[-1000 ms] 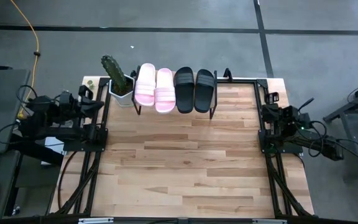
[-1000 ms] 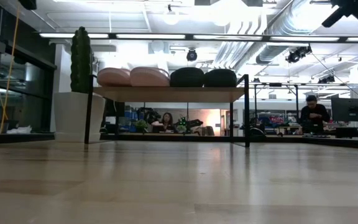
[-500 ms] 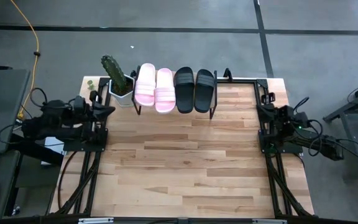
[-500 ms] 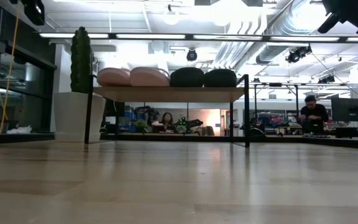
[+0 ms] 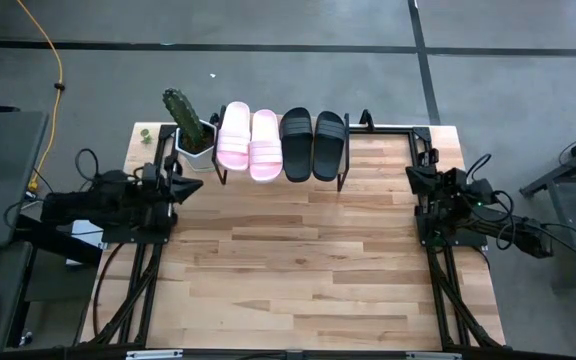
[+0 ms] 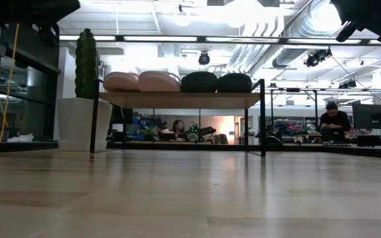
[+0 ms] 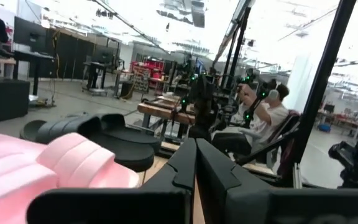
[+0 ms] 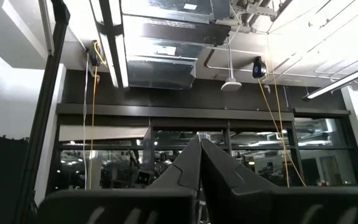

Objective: Pick and place slides into the shelf
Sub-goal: Return to Home Position

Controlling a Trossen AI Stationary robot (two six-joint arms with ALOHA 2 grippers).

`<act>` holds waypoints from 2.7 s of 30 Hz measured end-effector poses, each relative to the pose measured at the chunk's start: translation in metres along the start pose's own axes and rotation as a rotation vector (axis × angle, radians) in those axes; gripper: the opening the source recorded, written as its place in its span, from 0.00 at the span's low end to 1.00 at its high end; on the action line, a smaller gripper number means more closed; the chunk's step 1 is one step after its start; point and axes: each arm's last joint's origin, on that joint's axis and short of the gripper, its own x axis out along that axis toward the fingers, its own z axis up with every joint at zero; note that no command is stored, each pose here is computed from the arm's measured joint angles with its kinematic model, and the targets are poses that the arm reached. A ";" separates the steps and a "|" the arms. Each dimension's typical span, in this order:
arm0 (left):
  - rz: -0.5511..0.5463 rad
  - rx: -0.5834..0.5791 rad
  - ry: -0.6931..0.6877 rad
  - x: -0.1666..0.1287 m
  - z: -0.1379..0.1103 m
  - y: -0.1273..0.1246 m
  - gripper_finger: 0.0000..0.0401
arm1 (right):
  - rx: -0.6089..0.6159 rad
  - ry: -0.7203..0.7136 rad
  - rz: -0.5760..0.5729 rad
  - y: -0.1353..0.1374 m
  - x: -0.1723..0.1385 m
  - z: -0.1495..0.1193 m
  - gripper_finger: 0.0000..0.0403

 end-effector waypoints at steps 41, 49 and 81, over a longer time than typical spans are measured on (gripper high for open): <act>0.000 0.068 0.144 0.010 -0.076 0.012 0.00 | 0.022 0.231 -0.018 -0.002 -0.003 -0.022 0.00; -0.001 0.080 0.158 0.010 -0.078 0.012 0.00 | -0.003 0.333 -0.021 -0.002 -0.005 -0.032 0.00; -0.001 0.080 0.158 0.010 -0.078 0.012 0.00 | 0.001 0.684 -0.078 0.005 -0.021 -0.062 0.00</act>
